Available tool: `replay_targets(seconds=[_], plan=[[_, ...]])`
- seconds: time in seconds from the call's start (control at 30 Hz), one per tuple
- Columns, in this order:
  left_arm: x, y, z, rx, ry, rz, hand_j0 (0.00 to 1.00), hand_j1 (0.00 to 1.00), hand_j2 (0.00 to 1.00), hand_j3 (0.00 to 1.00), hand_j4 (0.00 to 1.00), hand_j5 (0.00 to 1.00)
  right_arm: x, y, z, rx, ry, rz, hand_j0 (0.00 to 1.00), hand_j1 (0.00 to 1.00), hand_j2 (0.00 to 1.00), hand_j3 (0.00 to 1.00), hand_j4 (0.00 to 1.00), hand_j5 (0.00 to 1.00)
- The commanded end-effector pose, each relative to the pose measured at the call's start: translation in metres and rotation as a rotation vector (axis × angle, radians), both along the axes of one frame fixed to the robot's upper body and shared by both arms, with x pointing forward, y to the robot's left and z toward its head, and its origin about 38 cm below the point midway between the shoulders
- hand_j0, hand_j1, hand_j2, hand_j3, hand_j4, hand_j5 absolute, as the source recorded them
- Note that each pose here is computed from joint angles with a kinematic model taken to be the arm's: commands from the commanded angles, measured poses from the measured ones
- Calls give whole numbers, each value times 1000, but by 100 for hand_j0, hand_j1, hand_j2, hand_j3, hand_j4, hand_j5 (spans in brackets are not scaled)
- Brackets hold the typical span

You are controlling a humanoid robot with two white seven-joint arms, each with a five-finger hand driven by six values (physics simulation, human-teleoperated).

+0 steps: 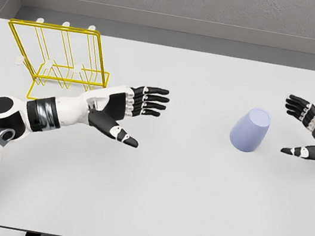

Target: Place the cup on the cup holder with both arms

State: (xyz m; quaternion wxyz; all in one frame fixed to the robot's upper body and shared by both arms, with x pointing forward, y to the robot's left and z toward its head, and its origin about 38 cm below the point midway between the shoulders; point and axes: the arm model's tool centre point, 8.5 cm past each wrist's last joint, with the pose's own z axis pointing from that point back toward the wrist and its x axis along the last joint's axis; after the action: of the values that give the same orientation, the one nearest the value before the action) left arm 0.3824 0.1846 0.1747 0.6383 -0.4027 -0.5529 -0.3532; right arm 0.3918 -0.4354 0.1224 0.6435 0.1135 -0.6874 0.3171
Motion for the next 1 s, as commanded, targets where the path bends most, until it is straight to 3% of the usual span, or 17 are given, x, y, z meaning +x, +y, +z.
replay_targets(seconds=[0.0, 0.1, 0.4, 0.67, 0.97], plan=[[0, 0, 0, -5, 4, 0, 100, 100, 100, 100, 100, 100, 1, 1, -1, 19, 12, -6, 100, 100, 100, 100, 100, 100], [0, 0, -1, -5, 6, 0, 100, 100, 100, 100, 100, 100, 3, 8, -8, 33, 49, -7, 100, 100, 100, 100, 100, 100], [4, 1, 0, -4, 5, 5, 100, 100, 100, 100, 100, 100, 7, 10, -20, 41, 84, -28, 100, 100, 100, 100, 100, 100], [8, 6, -6, 2, 25, 25, 100, 100, 100, 100, 100, 100, 14, 28, -42, 46, 112, -26, 100, 100, 100, 100, 100, 100], [9, 3, -8, -6, 31, 27, 100, 100, 100, 100, 100, 100, 20, 41, -47, 52, 129, -11, 100, 100, 100, 100, 100, 100]])
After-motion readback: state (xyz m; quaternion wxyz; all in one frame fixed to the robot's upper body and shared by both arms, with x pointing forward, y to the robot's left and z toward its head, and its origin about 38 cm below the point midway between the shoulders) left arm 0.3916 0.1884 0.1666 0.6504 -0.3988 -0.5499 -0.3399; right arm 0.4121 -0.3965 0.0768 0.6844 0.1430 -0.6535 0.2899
